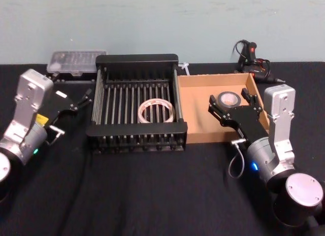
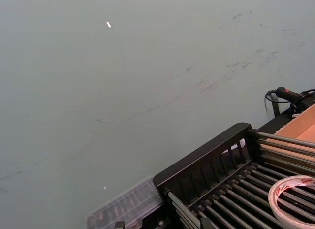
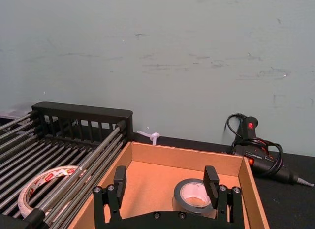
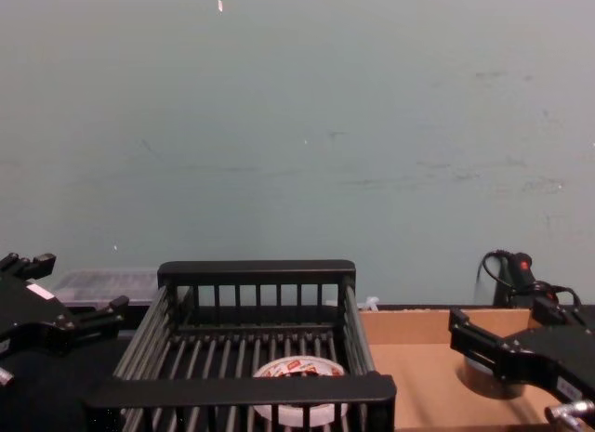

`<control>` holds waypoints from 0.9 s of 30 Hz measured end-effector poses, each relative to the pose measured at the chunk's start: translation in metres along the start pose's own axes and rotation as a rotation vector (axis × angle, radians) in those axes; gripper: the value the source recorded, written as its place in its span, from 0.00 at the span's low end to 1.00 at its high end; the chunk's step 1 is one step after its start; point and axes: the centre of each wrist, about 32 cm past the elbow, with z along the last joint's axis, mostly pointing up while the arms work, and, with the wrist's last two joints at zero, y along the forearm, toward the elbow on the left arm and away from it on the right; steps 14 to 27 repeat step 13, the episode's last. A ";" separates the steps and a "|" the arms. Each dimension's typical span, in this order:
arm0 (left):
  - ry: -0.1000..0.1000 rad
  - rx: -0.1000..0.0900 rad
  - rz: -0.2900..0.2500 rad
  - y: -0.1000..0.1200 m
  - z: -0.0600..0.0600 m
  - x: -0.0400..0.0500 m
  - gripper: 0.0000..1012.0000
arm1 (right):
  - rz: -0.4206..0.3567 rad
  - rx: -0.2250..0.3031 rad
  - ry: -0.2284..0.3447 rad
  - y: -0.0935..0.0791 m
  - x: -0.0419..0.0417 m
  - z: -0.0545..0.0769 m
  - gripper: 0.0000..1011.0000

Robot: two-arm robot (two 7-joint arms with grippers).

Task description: Pick up the white tape and place it into the black box , Pick up the silver tape and place it into the brown box.

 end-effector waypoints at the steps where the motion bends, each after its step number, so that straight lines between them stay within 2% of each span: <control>1: 0.000 0.000 0.000 0.000 0.000 0.0000 0.99 | 0.000 0.000 0.000 0.000 0.0000 0.000 0.99; 27: 0.000 0.000 0.000 0.000 0.000 0.0000 0.99 | 0.000 0.000 0.000 0.000 0.0000 0.000 0.99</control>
